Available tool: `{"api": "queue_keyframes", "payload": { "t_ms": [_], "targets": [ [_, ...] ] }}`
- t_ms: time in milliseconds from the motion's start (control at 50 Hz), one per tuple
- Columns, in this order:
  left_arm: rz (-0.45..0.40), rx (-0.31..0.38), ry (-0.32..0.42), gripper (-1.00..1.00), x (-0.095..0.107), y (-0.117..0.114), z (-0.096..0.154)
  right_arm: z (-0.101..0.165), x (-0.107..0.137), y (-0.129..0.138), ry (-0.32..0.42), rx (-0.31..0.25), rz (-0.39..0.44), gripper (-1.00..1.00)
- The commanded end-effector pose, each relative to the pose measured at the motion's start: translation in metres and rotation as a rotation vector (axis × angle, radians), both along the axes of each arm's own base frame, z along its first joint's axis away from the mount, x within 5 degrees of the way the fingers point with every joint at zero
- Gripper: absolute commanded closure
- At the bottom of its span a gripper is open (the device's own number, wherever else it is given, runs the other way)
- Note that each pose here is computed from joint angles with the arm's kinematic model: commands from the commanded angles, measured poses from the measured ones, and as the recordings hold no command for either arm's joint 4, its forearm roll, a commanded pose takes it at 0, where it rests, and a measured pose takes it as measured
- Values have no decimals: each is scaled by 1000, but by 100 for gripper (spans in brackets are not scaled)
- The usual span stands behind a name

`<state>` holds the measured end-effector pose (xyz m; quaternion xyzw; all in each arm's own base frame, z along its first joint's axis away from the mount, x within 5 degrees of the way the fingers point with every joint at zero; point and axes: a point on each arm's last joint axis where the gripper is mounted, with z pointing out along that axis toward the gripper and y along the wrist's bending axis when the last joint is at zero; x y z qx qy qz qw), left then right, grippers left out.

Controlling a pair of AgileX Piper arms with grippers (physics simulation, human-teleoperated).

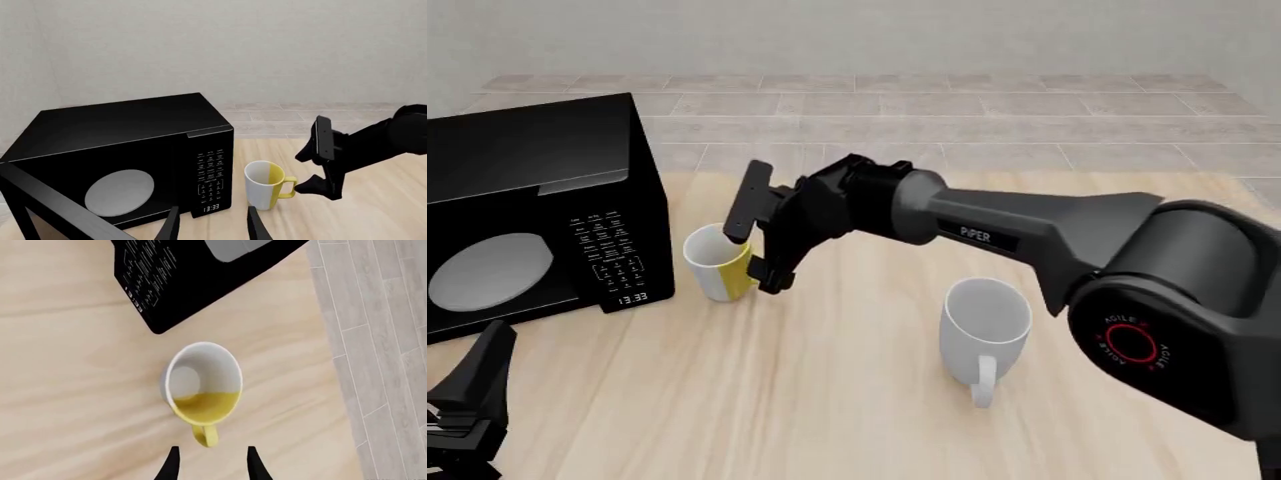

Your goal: Put the yellow and white mug to the front of the white mug.

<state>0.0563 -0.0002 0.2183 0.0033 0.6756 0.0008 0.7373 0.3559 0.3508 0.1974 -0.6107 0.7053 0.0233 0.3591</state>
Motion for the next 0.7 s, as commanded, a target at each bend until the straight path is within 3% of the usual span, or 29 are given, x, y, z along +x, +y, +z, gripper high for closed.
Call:
{"api": "queue_keyframes", "payload": {
  "t_ms": [20, 700],
  "targets": [
    [0, 0, 0, -100, 0, 0, 0, -8, 7, 0, 9, -3, -15, -100],
    [1, 0, 0, -100, 0, 0, -3, -40, 18, 9, 41, -5, -40, -100]
  ]
}}
